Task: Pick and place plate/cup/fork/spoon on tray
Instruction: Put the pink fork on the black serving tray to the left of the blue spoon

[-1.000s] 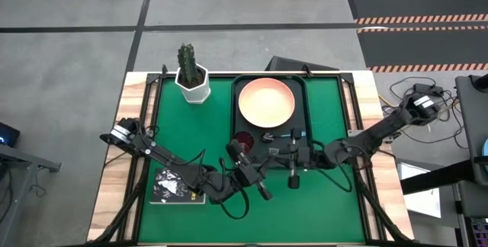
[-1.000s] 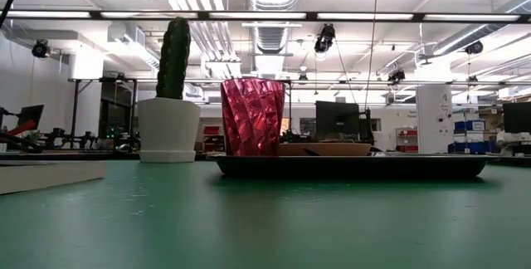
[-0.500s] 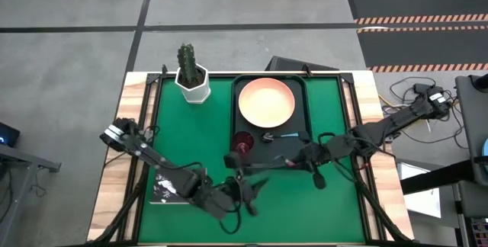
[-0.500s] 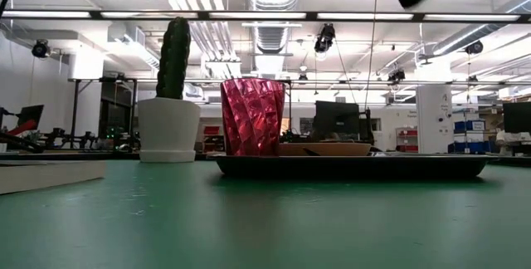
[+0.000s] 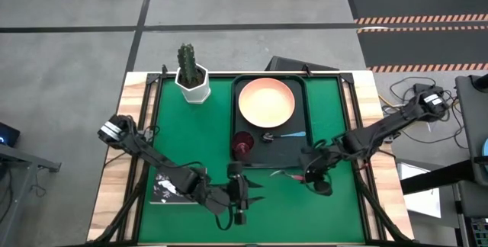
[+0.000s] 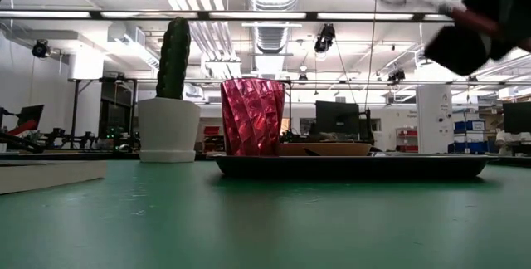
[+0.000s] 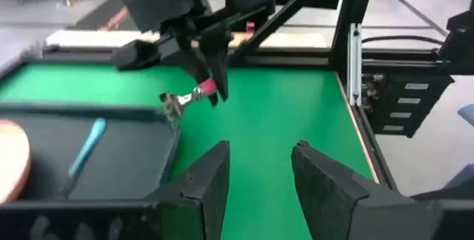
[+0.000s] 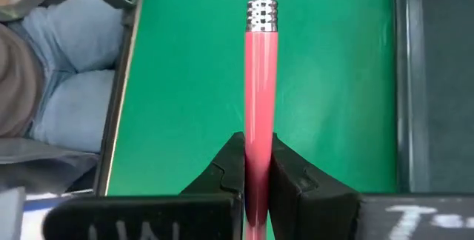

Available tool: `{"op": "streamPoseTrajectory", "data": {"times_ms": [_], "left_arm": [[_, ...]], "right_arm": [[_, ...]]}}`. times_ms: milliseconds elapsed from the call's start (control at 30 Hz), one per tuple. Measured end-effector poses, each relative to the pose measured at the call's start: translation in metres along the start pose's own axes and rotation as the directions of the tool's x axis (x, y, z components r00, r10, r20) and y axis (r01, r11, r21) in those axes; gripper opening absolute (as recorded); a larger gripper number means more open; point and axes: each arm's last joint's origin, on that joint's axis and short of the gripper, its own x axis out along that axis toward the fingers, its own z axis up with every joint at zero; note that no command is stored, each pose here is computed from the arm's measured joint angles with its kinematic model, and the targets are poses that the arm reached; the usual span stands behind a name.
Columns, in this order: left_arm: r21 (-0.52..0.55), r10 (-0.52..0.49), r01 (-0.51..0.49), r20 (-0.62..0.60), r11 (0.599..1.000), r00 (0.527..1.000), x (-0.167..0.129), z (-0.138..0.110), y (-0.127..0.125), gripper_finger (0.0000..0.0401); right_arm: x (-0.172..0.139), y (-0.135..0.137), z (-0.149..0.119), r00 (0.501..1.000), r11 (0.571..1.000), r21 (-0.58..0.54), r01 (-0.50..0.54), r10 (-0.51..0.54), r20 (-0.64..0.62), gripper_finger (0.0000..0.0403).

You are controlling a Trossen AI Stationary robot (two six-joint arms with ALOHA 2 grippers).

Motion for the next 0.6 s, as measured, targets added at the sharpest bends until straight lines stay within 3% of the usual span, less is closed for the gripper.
{"op": "streamPoseTrajectory", "data": {"times_ms": [300,600], "left_arm": [[-0.116,0.049,-0.039,0.083,0.992,0.995,0.003,-0.019,0.010,0.0201],[-0.197,0.085,-0.049,0.180,0.979,0.980,0.015,-0.031,0.030,0.0221]], "right_arm": [[0.017,-0.004,0.000,0.998,0.984,0.177,0.026,-0.016,-0.057,0.0016],[0.020,-0.002,0.006,1.000,0.982,0.189,-0.010,0.010,-0.001,0.0016]]}}
